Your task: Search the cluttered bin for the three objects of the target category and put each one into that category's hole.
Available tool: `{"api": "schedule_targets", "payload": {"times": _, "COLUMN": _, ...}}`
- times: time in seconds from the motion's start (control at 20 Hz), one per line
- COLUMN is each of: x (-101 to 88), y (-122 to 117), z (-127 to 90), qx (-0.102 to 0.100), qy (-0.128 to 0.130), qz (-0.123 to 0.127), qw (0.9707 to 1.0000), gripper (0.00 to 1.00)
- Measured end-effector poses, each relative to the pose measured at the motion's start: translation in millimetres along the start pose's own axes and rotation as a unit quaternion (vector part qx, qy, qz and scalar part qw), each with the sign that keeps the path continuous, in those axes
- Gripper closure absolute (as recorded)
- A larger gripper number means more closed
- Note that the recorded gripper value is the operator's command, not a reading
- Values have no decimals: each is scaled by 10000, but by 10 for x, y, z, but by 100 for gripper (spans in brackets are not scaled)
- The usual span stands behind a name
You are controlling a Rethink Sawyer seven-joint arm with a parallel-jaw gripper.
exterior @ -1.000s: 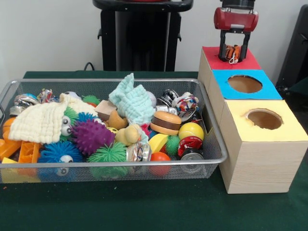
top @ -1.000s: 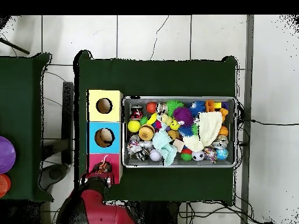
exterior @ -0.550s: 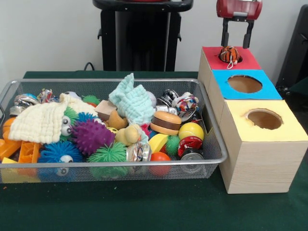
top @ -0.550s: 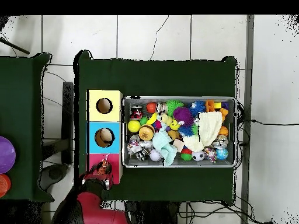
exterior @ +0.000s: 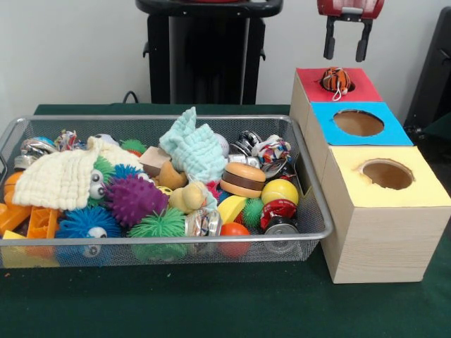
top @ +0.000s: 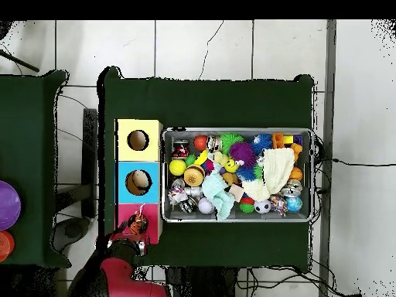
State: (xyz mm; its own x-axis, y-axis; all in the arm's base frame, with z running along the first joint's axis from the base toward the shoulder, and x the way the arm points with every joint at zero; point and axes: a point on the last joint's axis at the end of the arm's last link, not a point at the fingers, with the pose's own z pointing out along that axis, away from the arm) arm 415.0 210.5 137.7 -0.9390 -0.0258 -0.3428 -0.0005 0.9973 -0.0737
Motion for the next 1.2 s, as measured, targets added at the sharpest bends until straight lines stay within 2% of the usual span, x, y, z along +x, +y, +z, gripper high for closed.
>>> {"api": "schedule_targets", "payload": {"times": 0.4, "x": 0, "y": 0, "z": 1, "qx": 0, "qy": 0, "qz": 0, "qw": 10000, "gripper": 0}}
{"api": "schedule_targets", "payload": {"times": 0.45, "x": 0, "y": 0, "z": 1, "qx": 0, "qy": 0, "qz": 0, "qw": 10000, "gripper": 100}}
{"api": "schedule_targets", "payload": {"times": 1.2, "x": -12, "y": -50, "z": 37, "qx": 17, "qy": 36, "qz": 60, "qw": 10000, "gripper": 100}}
